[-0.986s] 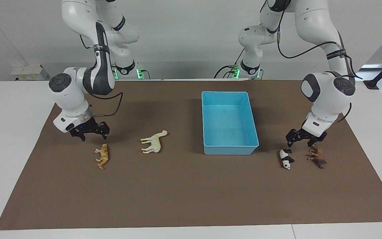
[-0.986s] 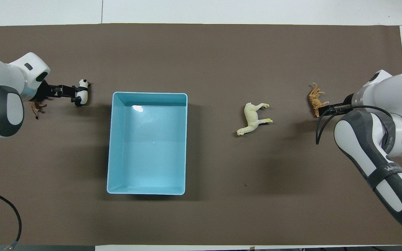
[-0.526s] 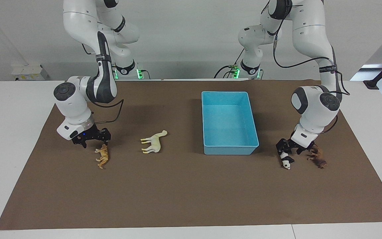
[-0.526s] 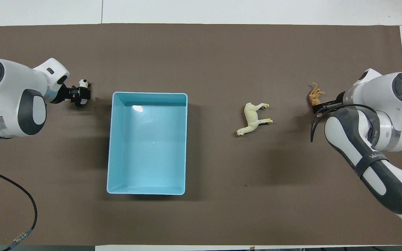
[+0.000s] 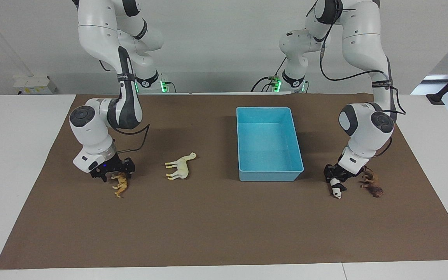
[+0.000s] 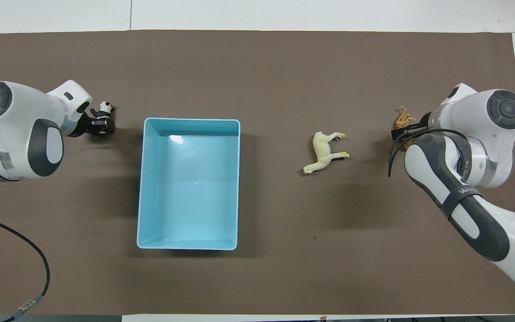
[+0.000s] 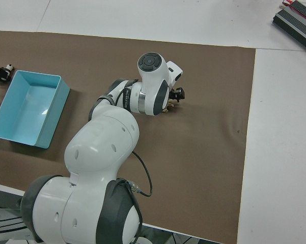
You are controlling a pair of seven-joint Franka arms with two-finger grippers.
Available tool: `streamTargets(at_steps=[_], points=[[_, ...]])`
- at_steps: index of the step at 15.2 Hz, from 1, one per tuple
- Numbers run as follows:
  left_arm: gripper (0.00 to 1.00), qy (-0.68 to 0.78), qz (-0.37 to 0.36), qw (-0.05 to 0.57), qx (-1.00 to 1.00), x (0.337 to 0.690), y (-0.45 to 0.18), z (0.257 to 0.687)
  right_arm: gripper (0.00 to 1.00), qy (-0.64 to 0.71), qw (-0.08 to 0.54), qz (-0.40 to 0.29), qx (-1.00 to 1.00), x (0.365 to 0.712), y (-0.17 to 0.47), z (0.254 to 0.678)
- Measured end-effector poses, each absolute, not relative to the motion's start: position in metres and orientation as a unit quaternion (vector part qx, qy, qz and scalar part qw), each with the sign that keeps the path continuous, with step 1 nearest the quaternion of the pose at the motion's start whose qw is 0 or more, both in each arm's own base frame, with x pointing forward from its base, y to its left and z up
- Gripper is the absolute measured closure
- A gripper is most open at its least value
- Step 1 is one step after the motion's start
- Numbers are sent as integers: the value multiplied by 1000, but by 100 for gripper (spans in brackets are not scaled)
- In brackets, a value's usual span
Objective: Put all toys into storage box
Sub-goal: 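Drop the panda into the box with the left gripper while the right lifts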
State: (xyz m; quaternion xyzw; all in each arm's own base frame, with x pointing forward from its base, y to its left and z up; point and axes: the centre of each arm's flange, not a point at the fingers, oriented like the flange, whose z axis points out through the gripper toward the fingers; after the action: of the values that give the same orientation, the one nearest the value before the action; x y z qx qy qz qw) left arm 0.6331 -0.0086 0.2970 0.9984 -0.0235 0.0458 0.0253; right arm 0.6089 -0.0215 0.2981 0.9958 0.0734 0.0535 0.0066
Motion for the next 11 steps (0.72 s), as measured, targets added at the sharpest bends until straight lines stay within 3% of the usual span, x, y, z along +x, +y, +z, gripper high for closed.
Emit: streamTargets(at_steps=[6,7,10,11], points=[[50,-3,25,27,999,644,-17,323,3,62,-3,48,997,610,-21,288],[50,3,18,27,999,649,-20,336,9,62,-3,48,997,610,-21,287],[50,25,-4,26,999,649,-32,391,39,62,-3,48,997,610,-21,287],[50,34,-11,25,999,643,-39,413,54,62,-3,49,997,610,-21,288]])
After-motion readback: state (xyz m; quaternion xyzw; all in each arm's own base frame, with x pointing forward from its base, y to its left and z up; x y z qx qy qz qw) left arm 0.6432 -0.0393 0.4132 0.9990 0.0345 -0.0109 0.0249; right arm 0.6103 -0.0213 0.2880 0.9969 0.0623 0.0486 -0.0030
